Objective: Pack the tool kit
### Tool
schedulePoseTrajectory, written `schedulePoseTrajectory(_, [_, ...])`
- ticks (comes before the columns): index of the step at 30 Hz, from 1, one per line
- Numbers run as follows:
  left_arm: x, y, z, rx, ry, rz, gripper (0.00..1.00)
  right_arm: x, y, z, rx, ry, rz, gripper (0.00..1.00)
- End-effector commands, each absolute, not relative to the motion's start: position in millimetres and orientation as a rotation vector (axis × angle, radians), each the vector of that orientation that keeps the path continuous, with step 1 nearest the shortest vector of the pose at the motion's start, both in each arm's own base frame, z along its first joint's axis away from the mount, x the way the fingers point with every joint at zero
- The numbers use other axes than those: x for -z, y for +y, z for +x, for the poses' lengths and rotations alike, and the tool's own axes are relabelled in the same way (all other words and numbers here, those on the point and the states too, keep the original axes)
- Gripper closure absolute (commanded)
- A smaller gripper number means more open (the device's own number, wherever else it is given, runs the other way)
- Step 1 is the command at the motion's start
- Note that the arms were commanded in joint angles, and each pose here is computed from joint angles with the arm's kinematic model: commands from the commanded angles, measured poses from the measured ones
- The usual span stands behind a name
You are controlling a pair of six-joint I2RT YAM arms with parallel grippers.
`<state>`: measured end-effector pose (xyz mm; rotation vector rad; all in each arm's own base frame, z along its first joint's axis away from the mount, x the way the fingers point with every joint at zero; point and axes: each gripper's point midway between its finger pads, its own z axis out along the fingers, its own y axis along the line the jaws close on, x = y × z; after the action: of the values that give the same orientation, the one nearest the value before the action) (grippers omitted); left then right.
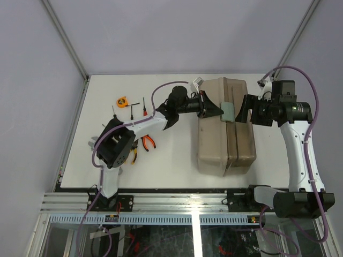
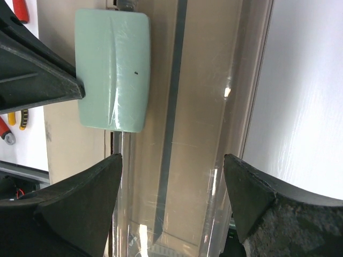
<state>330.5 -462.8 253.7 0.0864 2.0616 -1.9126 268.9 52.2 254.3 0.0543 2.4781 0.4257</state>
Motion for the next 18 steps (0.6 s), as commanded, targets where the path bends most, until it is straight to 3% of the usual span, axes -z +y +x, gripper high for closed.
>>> schedulePoseTrajectory(1, [-254,-471,316,2.035,1.998,0.113,0.99,-258,53,264,-0.433,2.456,0.050,0.17])
schedulePoseTrajectory(15, [-216,-486,305,1.996,2.107,0.082,0.98,-239,56,249,-0.459,2.517,0.062,0.17])
schedulePoseTrajectory(18, [-214,-485,305,1.989,2.114,0.085,0.98,-235,40,248,-0.337,2.532,0.107,0.18])
